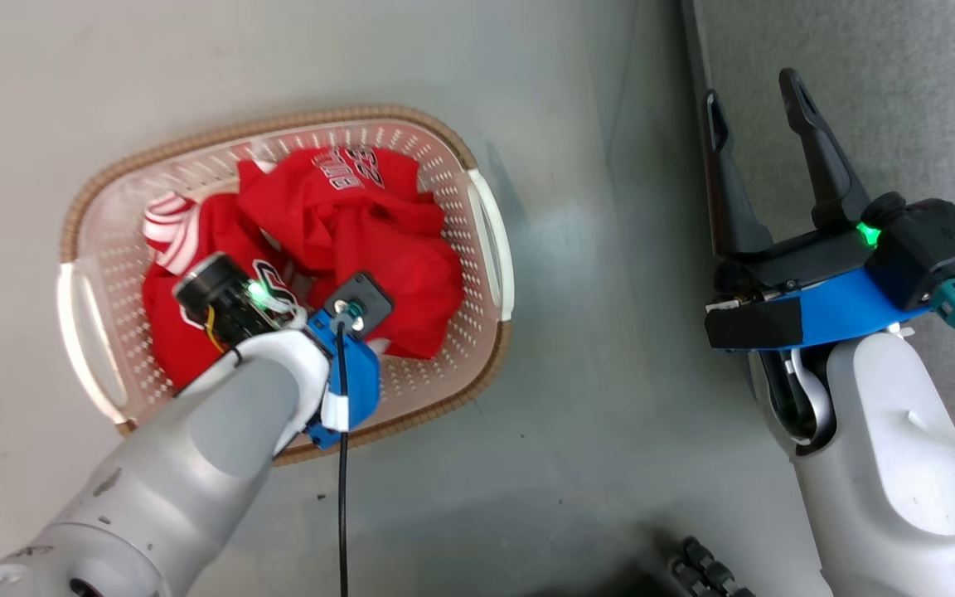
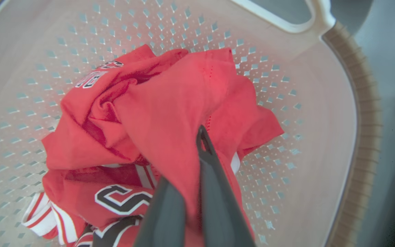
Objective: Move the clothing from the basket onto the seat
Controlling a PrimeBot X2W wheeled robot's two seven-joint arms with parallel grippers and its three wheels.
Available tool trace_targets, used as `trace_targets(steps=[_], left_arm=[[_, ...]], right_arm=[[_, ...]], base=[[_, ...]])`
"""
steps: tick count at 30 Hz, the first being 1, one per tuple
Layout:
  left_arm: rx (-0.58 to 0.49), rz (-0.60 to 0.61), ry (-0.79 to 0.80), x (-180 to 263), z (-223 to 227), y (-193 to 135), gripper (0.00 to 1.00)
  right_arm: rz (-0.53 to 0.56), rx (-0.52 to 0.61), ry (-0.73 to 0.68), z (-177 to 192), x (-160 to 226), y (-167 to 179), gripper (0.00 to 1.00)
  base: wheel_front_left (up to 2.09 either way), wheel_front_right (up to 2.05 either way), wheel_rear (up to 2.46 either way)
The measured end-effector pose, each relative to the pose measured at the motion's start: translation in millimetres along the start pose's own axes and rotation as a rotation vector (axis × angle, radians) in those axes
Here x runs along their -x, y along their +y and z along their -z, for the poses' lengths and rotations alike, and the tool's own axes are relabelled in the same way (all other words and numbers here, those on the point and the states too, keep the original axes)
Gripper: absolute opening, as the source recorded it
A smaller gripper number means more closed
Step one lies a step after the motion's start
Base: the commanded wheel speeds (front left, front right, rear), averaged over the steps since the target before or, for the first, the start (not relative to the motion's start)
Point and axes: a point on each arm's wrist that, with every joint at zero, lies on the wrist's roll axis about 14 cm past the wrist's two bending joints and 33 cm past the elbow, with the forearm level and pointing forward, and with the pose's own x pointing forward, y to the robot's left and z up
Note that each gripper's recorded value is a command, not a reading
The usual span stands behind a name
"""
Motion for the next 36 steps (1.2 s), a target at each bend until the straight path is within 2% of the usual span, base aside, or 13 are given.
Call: trace_targets(steps=[11,22,36], left_arm=[[0.020,-0.067,-0.227,48,-66,-10,0.00],[0.054,-0.174,-0.443,112,-134,-1,0.00],[-0.029,-0.347,-0.797,221,-230,17,0.00]], right_arm=[[-0.009,-0.001,-0.078,-45,19,9,1.00],[-0.034,-0.015,-0.147,-81,42,24,1.00],[-0.066,-0.014,-0.214,-113,68,38,1.00]], base=[[0.00,0.00,0.00],[0.00,0.00,0.00],[0.00,0.00,0.00]])
